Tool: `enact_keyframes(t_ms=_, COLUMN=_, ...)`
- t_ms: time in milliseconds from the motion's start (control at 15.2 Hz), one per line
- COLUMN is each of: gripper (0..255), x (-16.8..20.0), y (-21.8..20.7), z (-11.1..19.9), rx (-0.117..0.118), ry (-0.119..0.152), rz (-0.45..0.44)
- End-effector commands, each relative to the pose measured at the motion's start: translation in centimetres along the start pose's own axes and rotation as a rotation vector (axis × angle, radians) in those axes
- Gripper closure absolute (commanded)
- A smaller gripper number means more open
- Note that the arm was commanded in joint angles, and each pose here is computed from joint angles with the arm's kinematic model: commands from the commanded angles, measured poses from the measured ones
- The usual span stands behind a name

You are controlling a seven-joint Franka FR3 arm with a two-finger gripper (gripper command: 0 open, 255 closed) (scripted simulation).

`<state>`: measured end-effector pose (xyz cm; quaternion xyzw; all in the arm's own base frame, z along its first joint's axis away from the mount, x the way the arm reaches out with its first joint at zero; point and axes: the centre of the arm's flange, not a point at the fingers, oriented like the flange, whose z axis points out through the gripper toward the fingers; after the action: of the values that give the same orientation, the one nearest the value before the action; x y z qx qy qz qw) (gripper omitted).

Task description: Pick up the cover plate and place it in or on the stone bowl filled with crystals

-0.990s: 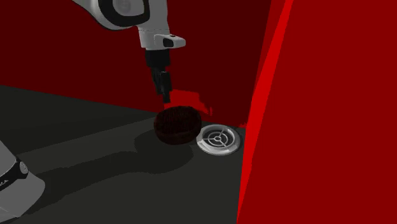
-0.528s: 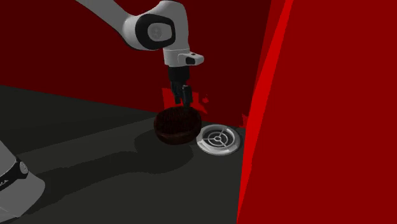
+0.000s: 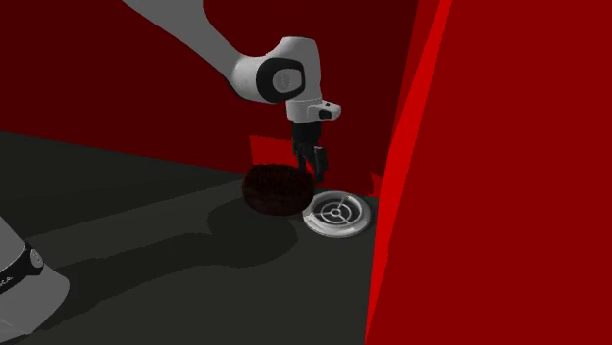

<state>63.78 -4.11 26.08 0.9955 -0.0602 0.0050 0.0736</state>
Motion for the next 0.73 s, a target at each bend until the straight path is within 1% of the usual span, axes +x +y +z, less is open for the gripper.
enact_keyframes(t_ms=0, gripper=0, x=1.7, y=-0.4, z=2.4, rx=-0.006, ry=-0.008, rz=-0.005)
enact_keyframes(t_ms=66, gripper=0, x=2.4, y=-0.5, z=3.1, rx=-0.008, ry=-0.006, rz=-0.006)
enact_keyframes(t_ms=528, gripper=0, x=2.4, y=-0.5, z=6.8, rx=-0.008, ry=-0.006, rz=-0.006)
enact_keyframes(t_ms=660, gripper=0, x=2.4, y=-0.5, z=7.1, rx=-0.008, ry=-0.006, rz=-0.006)
